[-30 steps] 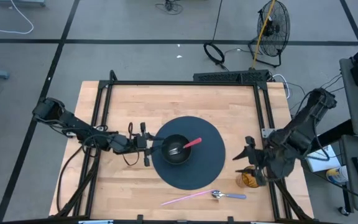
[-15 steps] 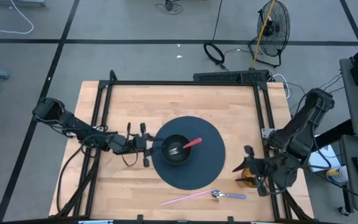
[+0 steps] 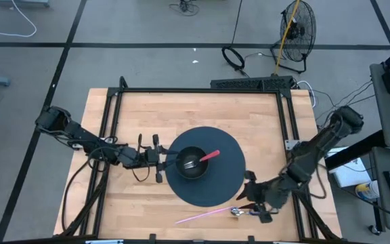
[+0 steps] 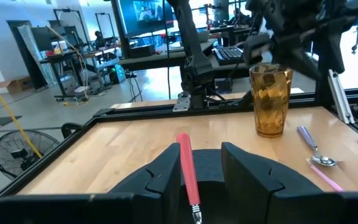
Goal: Pick & Place Utensil
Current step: Put the blue spoon into the black bowl
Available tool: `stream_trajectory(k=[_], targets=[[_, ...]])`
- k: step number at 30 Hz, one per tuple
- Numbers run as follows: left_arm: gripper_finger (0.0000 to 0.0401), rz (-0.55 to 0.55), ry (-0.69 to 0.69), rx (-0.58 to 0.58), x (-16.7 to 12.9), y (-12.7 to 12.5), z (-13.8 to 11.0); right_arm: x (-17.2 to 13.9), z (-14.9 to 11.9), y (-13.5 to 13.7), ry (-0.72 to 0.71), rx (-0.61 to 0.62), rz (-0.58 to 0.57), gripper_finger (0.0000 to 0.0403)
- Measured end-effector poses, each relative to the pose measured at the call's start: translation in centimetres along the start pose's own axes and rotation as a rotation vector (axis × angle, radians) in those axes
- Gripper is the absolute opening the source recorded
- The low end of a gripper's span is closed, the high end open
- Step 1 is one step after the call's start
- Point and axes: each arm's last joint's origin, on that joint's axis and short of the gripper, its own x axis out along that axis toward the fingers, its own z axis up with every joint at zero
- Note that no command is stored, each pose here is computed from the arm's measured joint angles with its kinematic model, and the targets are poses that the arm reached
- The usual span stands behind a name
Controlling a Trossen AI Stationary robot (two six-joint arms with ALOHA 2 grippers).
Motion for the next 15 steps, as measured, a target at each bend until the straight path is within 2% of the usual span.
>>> stream_trajectory(k=[7, 11, 15], targets=[[0.0122, -0.001, 0.0, 0.0, 0.0, 0.0, 0.0, 1.5, -0.1, -1.3, 0.086, 0.093, -0.01, 0.0171], [0.0122, -0.001, 0.0, 0.006, 0.0, 0.0, 0.0, 2.8, 0.6, -1.7, 0.139, 0.122, 0.025, 0.0174], [0.0122, -0.001, 0.0, 0.008, 0.0, 0.0, 0.0, 4.4, 1.7, -2.0, 0.264, 0.142, 0.041, 0.0174]])
